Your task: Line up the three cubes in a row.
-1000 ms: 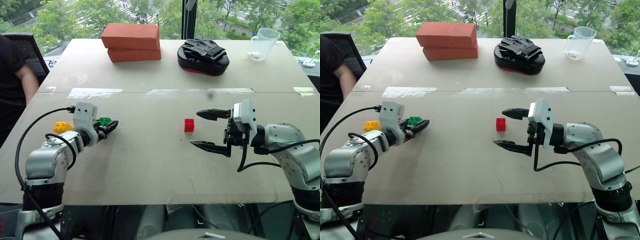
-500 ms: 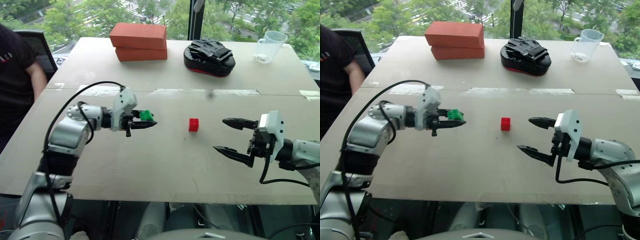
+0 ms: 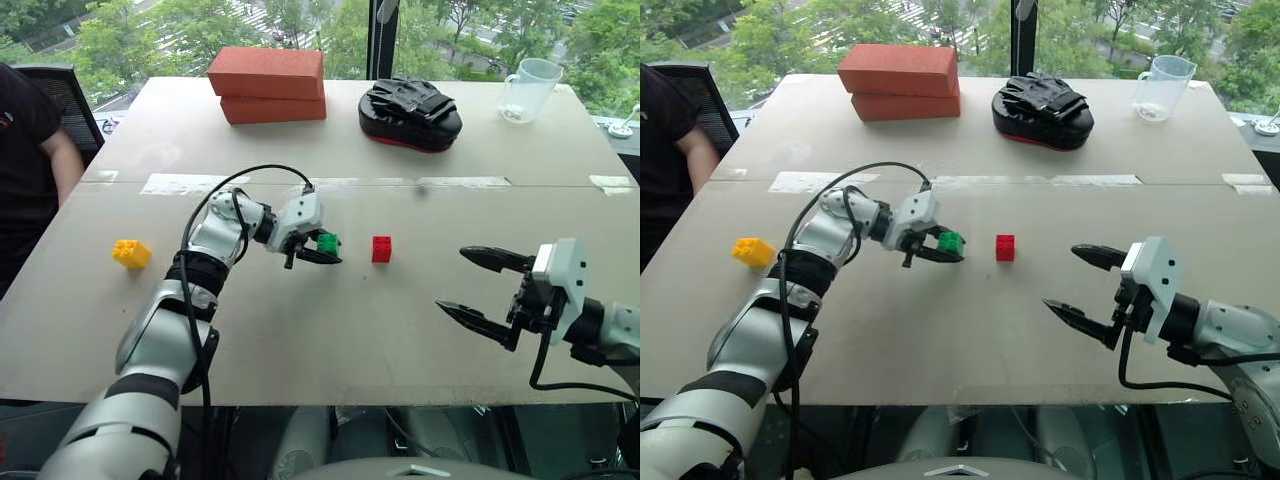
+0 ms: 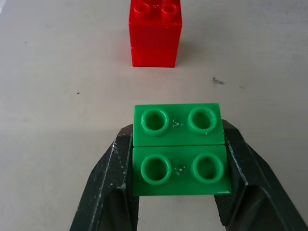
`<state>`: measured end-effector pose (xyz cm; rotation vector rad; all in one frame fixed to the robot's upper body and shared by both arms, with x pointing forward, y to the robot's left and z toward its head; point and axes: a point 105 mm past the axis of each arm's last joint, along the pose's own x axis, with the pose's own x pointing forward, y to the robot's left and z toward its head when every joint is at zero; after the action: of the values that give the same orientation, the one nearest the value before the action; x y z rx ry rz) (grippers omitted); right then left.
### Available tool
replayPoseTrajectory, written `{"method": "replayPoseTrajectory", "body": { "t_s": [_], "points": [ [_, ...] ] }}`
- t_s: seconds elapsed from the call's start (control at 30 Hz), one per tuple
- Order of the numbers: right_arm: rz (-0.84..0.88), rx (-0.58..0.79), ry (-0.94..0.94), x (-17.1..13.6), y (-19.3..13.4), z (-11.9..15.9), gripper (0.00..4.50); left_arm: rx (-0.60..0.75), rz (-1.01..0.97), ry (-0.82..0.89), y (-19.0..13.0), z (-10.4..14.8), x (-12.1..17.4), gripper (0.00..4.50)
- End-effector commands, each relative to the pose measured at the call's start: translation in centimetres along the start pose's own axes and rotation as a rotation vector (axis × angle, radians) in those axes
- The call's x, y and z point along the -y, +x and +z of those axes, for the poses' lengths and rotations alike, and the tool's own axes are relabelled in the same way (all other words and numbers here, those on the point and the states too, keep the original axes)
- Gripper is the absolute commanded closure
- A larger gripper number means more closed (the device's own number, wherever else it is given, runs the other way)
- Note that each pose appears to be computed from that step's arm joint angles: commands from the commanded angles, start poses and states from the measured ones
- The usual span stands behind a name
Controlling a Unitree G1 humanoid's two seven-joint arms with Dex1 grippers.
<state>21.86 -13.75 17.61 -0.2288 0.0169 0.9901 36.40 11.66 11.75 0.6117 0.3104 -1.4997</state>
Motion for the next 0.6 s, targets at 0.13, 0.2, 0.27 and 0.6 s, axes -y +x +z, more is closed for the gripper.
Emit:
{"method": "replayPoseTrajectory", "body": {
  "t_s": [0.13, 0.2, 0.27, 0.6],
  "points": [
    [-0.016, 0.025, -0.042, -0.5, -0.4, 1.5, 0.0, -0.012, -0.013, 0.08, 0.0, 0.8, -0.8, 3.15],
    [-0.017, 0.024, -0.04, -0.6, -0.4, 1.6, 0.0, -0.019, -0.01, 0.081, 0.0, 0.8, -1.0, 3.15],
    [-0.015, 0.019, -0.035, -0.7, -0.5, 1.6, 0.0, -0.023, -0.017, 0.073, 0.0, 0.7, -1.1, 3.15],
    [0.04, 0.02, -0.014, -1.6, -0.2, 1.6, 0.0, 0.072, 0.017, 0.003, -3.9, 1.4, -1.0, 0.76]
  ]
}}
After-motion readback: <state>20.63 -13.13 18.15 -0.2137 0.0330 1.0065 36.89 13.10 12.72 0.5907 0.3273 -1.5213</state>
